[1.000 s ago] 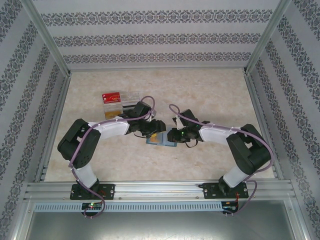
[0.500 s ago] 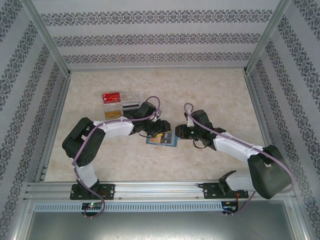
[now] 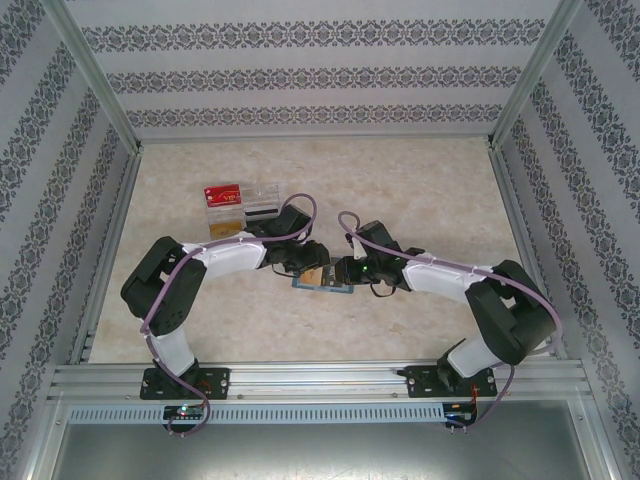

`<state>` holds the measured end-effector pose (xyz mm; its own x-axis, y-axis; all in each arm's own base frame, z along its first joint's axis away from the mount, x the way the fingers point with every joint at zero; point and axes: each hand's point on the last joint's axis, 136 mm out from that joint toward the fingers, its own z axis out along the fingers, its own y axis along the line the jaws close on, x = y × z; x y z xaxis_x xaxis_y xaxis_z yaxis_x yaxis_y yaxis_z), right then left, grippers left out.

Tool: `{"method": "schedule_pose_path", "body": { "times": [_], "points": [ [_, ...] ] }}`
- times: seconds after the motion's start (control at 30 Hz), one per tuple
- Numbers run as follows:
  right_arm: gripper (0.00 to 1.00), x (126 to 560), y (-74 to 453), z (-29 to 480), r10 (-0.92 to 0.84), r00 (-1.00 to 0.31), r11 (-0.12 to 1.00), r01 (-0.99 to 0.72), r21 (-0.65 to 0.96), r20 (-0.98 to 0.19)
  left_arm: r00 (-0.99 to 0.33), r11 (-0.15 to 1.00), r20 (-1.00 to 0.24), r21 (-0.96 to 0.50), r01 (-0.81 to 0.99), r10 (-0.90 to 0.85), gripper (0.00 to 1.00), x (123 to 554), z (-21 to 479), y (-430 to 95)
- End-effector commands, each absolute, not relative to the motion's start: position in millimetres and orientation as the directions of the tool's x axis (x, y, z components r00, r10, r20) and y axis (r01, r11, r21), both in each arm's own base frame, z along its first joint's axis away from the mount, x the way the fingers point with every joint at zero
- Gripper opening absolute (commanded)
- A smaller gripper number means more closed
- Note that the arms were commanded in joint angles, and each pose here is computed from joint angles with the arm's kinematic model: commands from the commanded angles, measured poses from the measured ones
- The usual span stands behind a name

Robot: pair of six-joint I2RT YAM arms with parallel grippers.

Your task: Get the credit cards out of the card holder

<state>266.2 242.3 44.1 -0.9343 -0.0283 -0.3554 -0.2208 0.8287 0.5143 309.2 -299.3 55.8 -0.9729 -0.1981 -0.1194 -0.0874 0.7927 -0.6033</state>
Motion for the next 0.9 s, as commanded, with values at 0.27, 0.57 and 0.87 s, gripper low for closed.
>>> {"method": "schedule_pose_path", "body": {
  "times": [0.27,0.57,0.87],
  "points": [
    [0.17,271,228,16,0.002,-0.977,0.852,-0.109,0.512,-0.212,-0.986,0.807,-0.075,-0.586,-0.079,-0.151,0.4,304,43,-305],
    [0.16,270,229,7,-0.006,-0.984,0.855,-0.097,0.51,-0.178,-0.991,0.801,-0.051,-0.594,-0.072,-0.127,0.4,301,37,-309],
    [0.16,270,226,6,-0.004,-0.984,0.863,-0.094,0.497,-0.179,-0.991,0.783,-0.081,-0.621,-0.035,-0.108,0.37,301,48,-308]
  ]
}}
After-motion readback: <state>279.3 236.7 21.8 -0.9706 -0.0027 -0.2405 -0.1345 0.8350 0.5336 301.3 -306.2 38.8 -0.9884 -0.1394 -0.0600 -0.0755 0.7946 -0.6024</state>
